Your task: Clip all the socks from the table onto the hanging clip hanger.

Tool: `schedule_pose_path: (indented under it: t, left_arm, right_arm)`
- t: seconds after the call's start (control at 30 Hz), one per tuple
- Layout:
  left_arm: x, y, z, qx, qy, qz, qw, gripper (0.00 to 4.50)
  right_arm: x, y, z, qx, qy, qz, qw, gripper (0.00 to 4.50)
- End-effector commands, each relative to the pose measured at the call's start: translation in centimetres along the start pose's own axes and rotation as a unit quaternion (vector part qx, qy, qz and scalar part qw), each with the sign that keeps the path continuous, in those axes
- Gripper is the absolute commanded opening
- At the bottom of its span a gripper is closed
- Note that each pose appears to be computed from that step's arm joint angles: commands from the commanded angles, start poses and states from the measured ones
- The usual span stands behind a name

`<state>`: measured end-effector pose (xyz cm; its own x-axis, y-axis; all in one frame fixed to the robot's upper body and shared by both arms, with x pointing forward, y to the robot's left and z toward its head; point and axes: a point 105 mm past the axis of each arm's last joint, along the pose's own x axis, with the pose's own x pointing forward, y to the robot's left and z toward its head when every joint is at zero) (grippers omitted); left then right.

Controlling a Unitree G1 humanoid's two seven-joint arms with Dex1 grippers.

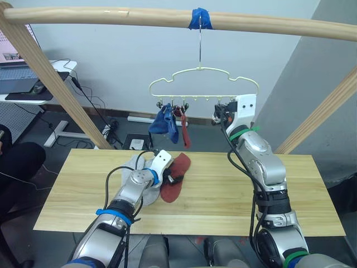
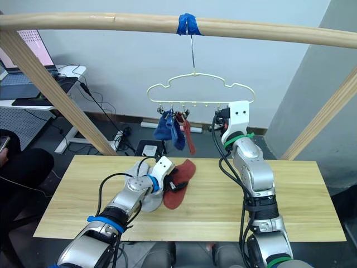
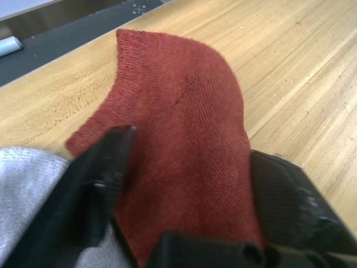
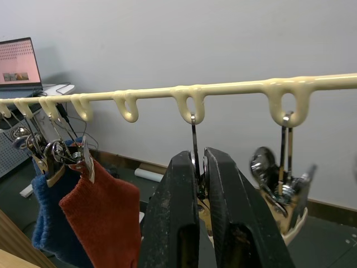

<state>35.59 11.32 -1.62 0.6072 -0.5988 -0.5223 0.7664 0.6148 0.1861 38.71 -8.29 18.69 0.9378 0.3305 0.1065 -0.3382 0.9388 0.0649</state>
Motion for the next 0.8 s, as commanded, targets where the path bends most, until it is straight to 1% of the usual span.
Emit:
schedule_pose_path:
  t: [0.03,0.13,0.2,0.27,0.37,0.43,0.53,0.63,0.7,0.8]
  left_arm:
    - [0.1,-0.4,-0.2,0.004,0.000,-0.011,1.000,2.55]
    - [0.1,-0.8,0.0,0.010,-0.005,-0.020,1.000,1.60]
    - [0.1,-1.2,0.1,0.013,-0.011,-0.025,1.000,1.06]
    - [0.0,-1.6,0.9,0.013,-0.030,-0.029,0.999,0.65]
    - [-0.6,-2.0,2.7,0.017,-0.078,-0.031,0.996,0.22]
    - [-1.3,-1.9,3.6,0.032,-0.100,-0.027,0.994,0.14]
    - [-2.6,-2.1,5.6,0.035,-0.152,-0.025,0.988,0.13]
    - [-4.2,-2.5,8.1,0.025,-0.219,-0.023,0.975,0.13]
    - [-5.0,-2.6,9.3,0.020,-0.255,-0.019,0.967,0.13]
    - [-6.0,-2.5,10.9,0.030,-0.294,-0.004,0.955,0.13]
  right_arm:
    - [-0.3,0.0,1.3,-0.001,-0.021,0.000,1.000,0.00]
    - [-0.2,-0.1,1.3,-0.002,-0.020,0.002,1.000,0.00]
    - [-0.2,0.0,1.3,-0.001,-0.021,0.004,1.000,0.00]
    - [-0.1,0.0,1.3,0.005,-0.019,0.009,1.000,0.00]
    - [-0.3,-0.1,1.1,0.024,-0.007,0.021,0.999,0.00]
    - [-0.4,-0.4,1.0,0.038,0.001,0.023,0.999,0.00]
    - [-0.7,-1.0,1.3,0.081,0.012,0.020,0.996,0.00]
    - [-1.1,-0.9,1.5,0.134,0.037,0.032,0.990,0.00]
    - [-1.4,-1.1,1.5,0.168,0.054,0.033,0.984,0.00]
    - [-1.7,-1.3,1.6,0.220,0.074,0.027,0.972,0.00]
